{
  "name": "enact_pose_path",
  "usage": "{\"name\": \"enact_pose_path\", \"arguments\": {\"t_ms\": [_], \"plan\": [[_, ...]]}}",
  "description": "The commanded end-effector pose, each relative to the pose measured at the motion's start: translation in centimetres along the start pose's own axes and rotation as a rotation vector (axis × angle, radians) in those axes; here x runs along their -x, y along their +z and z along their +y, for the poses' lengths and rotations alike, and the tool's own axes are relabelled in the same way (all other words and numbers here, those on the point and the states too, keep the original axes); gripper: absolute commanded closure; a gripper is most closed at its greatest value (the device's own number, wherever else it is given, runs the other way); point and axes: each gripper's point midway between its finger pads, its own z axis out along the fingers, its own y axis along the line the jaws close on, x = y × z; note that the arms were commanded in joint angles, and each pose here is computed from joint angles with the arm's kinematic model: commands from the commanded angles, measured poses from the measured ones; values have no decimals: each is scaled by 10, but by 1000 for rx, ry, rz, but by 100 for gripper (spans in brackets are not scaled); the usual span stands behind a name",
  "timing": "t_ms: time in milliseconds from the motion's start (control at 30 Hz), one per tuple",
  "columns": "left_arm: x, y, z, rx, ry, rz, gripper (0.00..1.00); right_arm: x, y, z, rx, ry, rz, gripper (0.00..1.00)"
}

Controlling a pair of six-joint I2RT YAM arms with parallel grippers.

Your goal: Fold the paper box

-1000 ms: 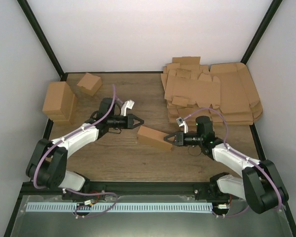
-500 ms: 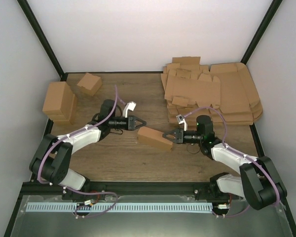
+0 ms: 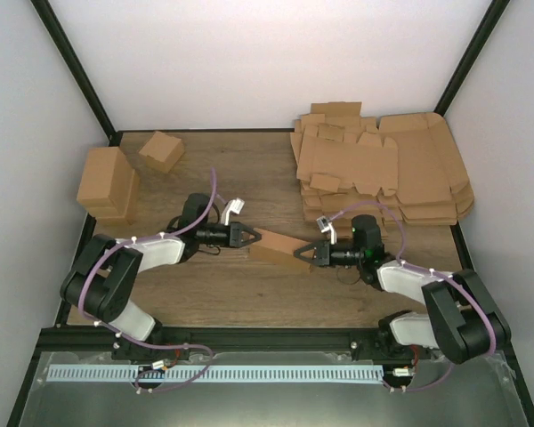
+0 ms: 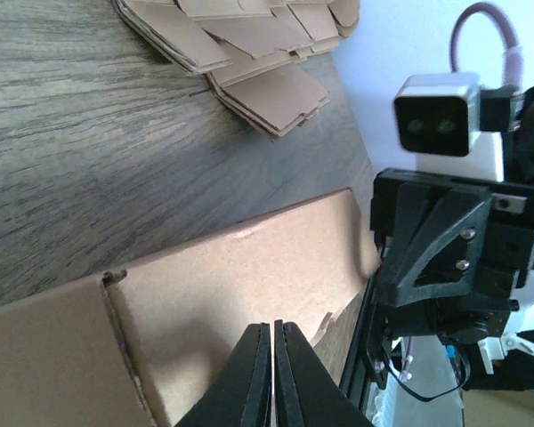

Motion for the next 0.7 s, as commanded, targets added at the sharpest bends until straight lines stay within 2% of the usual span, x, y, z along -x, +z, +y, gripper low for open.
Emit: {"name": "enact_pose_path", "arguments": {"t_ms": [0,200,467,667], "plan": [[25,-6,-26,-17,80,-30,96,38,-6,33,3,-132,-58,99],[27,-3,-16,17,70,-36,96,42,0,20,-35,-129,-41,99],[-6,8,25,40,-20,0,96,18,10,-31,-44,-26,-2,99],[0,0,11,50,-2,-8,96,25,6,-17,-39,-58,-8,99]]}}
